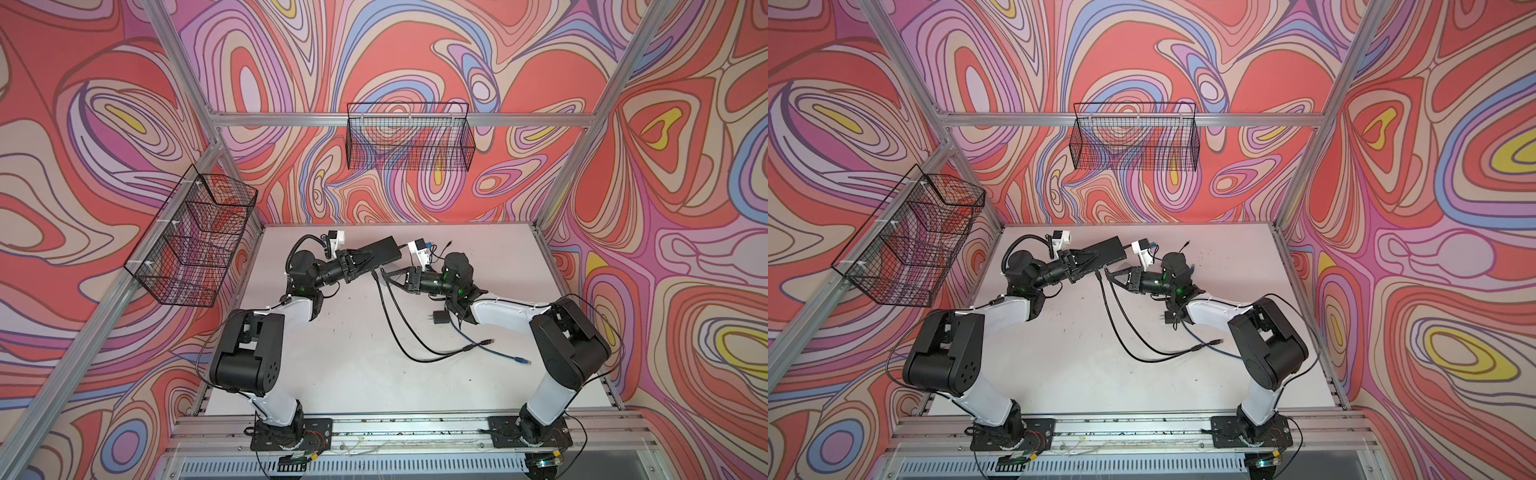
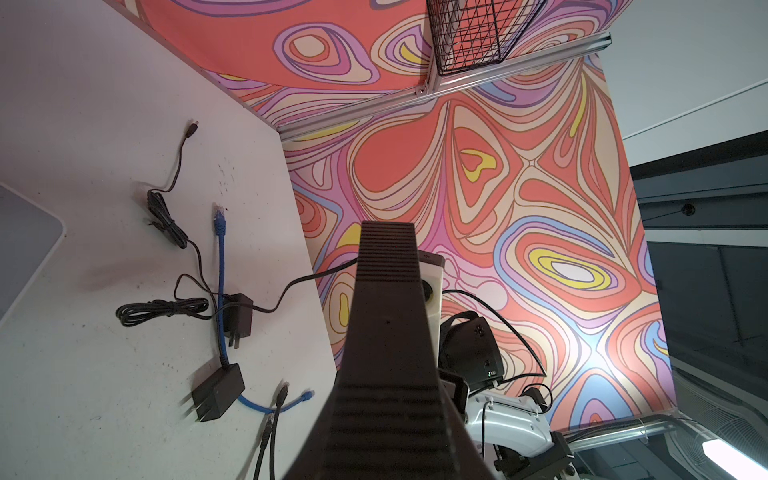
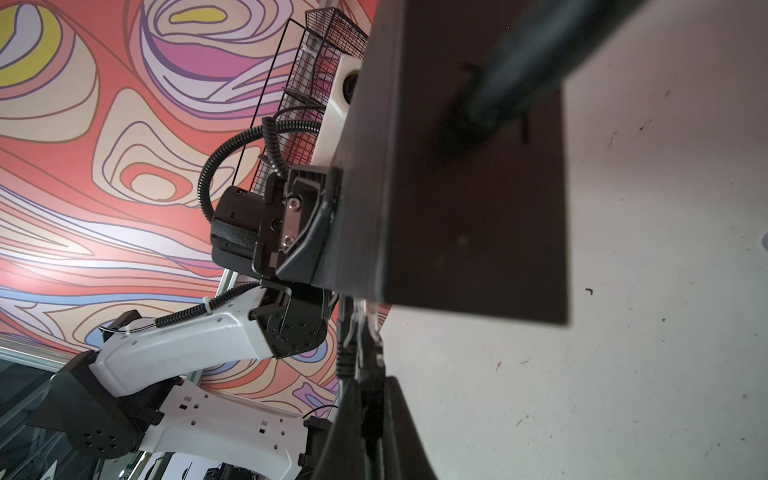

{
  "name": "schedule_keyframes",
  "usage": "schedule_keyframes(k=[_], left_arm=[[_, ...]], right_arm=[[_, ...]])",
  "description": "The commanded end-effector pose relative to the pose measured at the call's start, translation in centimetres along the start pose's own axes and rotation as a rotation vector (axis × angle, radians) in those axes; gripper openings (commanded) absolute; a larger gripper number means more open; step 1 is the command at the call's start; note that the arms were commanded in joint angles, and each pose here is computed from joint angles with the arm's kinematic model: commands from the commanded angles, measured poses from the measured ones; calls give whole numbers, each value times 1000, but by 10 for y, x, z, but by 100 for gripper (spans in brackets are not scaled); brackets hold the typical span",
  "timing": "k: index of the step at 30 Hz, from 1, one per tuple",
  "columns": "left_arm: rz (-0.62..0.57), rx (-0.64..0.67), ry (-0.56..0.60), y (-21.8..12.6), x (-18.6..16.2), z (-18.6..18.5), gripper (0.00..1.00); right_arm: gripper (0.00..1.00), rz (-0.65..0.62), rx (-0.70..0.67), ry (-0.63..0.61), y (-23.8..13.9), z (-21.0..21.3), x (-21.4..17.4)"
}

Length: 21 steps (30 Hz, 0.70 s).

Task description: Insert the plug into the switch port

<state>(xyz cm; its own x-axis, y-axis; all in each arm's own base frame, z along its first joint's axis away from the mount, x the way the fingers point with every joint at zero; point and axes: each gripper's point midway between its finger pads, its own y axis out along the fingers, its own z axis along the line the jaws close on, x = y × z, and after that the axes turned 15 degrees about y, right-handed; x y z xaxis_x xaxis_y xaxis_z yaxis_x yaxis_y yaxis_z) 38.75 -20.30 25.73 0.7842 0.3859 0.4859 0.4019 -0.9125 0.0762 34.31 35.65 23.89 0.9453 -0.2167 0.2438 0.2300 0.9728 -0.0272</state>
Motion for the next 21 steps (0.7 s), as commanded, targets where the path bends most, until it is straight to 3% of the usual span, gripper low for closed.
schedule_keyframes(k=[1,21], left_arm=[[35,-69,67,3,-7,-18,5],[47,-114,39,-3,-16,-14,4]], right_arm=[[0,-31,35,-41,4,15,13],[0,-87,41,-69,-19,30,28]])
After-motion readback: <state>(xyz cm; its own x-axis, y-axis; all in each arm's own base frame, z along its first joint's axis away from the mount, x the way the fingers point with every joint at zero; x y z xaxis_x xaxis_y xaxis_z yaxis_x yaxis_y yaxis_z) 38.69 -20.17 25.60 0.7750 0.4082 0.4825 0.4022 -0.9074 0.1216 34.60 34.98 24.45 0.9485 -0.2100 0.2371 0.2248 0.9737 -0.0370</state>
